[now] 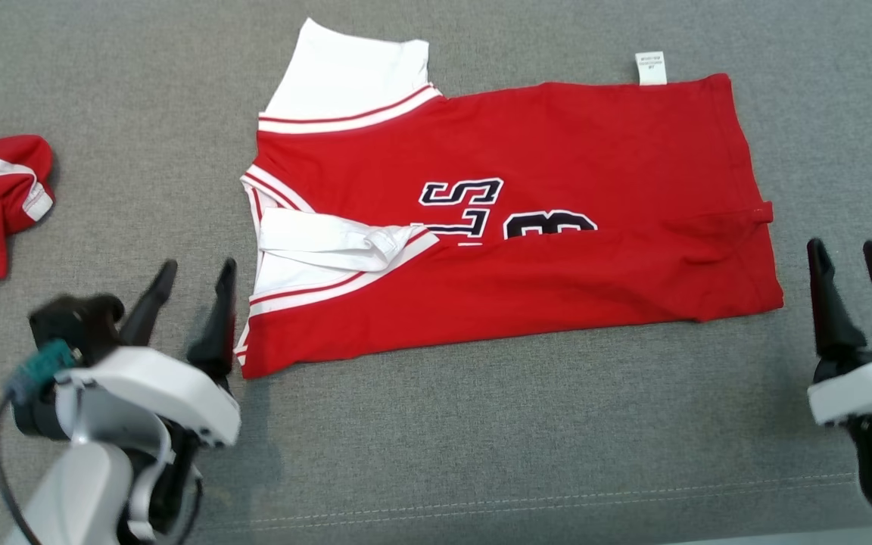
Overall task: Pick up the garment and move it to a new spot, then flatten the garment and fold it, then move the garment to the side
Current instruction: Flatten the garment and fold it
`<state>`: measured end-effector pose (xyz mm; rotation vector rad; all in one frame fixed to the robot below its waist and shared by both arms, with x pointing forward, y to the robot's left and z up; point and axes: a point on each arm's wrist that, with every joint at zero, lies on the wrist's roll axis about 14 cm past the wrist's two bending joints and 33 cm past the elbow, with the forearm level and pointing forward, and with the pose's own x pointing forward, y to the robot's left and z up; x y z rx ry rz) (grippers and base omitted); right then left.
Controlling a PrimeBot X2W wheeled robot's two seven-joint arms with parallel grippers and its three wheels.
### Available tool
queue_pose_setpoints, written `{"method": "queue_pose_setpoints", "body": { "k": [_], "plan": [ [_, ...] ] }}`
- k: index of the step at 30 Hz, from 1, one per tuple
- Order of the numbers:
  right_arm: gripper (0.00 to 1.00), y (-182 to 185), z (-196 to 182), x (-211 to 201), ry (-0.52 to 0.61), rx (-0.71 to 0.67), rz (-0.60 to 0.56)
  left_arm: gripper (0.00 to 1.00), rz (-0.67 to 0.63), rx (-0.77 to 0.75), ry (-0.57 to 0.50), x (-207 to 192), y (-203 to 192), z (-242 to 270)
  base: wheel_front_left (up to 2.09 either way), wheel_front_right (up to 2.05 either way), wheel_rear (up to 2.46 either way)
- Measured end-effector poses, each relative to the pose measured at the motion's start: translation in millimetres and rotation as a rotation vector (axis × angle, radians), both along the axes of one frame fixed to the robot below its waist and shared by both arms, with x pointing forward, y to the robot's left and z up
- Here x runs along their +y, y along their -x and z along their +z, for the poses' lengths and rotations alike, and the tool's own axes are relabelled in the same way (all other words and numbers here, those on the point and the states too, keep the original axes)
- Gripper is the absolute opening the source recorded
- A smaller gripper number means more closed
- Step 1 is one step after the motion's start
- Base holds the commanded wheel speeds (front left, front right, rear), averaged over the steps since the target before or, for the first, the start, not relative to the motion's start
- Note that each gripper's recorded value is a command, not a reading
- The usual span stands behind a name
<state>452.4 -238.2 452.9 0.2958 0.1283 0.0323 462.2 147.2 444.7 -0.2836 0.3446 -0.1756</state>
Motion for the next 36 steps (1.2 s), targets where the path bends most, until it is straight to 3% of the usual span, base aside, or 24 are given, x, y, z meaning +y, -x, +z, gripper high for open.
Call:
{"method": "queue_pose_setpoints", "body": {
  "k": [7,19,28,36],
  "plan": [
    [1.00,33.0,-15.4,6.6,0.087,0.019,-0.052,1.00,0.072,-0.014,-0.049,-7.1,33.9,-9.5,0.00,0.00,0.00],
    [1.00,41.6,-30.2,0.6,0.136,0.096,-0.076,1.00,-0.047,0.118,-0.104,-25.9,50.4,-46.3,0.00,0.00,0.00],
    [1.00,13.3,-49.1,7.7,0.198,0.203,0.018,1.00,-0.156,0.215,-0.107,-41.4,35.5,-64.9,0.00,0.00,0.00],
    [1.00,14.9,-90.2,22.2,0.189,0.384,0.097,1.00,-0.183,0.285,-0.096,-42.4,35.5,-78.9,0.00,0.00,0.00]
  ]
}}
